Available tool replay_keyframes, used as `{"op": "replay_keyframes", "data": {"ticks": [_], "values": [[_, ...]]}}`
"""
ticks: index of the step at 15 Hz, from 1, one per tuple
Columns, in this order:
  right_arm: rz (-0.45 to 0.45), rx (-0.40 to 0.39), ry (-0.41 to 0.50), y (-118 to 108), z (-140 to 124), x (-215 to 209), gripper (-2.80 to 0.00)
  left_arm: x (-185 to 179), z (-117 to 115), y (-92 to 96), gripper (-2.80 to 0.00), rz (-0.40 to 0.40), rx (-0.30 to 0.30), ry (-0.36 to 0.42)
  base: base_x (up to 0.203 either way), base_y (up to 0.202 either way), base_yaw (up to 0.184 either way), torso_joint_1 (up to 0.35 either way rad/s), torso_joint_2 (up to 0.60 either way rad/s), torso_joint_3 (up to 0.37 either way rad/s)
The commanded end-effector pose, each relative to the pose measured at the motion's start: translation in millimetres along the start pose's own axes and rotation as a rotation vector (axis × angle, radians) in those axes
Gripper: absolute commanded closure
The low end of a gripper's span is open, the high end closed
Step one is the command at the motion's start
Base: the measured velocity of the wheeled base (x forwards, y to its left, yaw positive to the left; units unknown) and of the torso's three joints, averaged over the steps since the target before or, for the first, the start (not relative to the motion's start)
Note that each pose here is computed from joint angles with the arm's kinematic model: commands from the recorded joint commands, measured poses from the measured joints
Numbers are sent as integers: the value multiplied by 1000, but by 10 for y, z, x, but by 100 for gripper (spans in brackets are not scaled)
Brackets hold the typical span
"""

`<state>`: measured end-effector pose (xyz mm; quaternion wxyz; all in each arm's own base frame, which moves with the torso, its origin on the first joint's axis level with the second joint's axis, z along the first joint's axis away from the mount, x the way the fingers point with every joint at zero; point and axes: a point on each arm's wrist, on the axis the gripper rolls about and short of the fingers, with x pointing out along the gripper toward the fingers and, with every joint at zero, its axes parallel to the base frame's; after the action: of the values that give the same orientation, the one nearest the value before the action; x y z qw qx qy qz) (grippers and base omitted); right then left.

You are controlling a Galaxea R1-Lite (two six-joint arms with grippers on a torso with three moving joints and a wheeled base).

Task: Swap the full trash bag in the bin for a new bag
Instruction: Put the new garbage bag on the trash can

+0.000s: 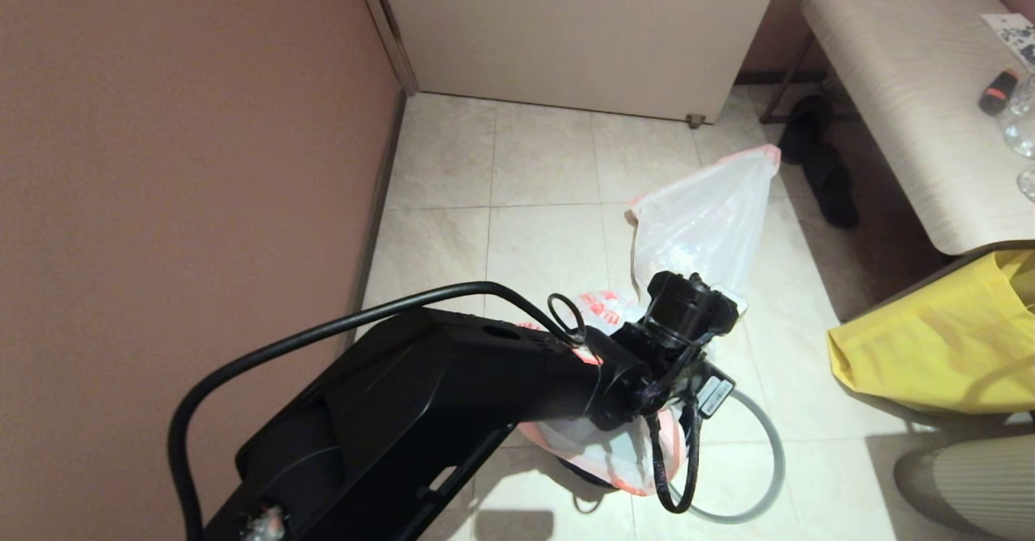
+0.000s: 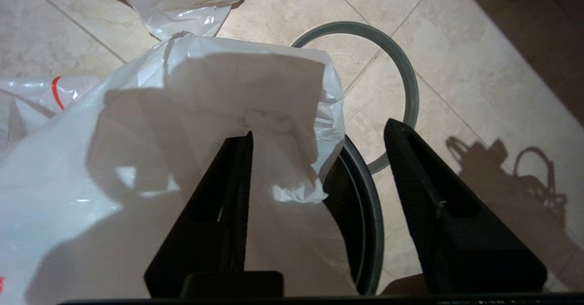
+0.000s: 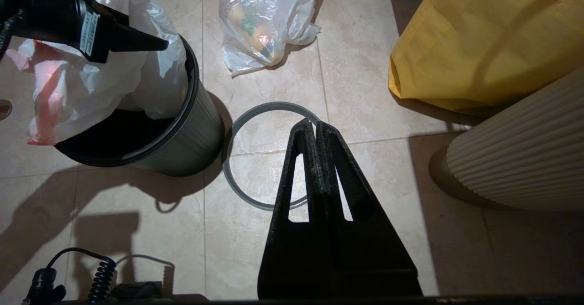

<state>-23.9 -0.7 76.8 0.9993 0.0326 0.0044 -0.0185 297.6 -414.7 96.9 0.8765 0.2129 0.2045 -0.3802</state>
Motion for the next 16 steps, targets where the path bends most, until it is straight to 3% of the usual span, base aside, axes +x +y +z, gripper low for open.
{"op": "replay_keyframes", "data": {"ticks": [1, 5, 8, 11, 12, 16], "values": [[0, 1, 1, 0, 0, 1, 0, -222, 149, -30, -280, 12, -30, -28, 0, 0, 0, 0, 0, 0], [0, 0, 1, 0, 0, 1, 0, -534, 162, -109, -280, 19, -53, -7, 0, 0, 0, 0, 0, 0], [0, -1, 1, 0, 0, 1, 0, -817, 234, -39, -280, 21, -75, -22, 0, 0, 0, 0, 0, 0], [0, 1, 1, 0, 0, 1, 0, -1002, 123, 25, -280, 31, -83, 15, 0, 0, 0, 0, 0, 0], [0, -1, 1, 0, 0, 1, 0, -1094, 97, 48, 0, 34, -93, 21, 0, 0, 0, 0, 0, 0], [0, 1, 1, 0, 0, 1, 0, -1464, -50, 225, 0, 58, -138, 57, 0, 0, 0, 0, 0, 0]]}}
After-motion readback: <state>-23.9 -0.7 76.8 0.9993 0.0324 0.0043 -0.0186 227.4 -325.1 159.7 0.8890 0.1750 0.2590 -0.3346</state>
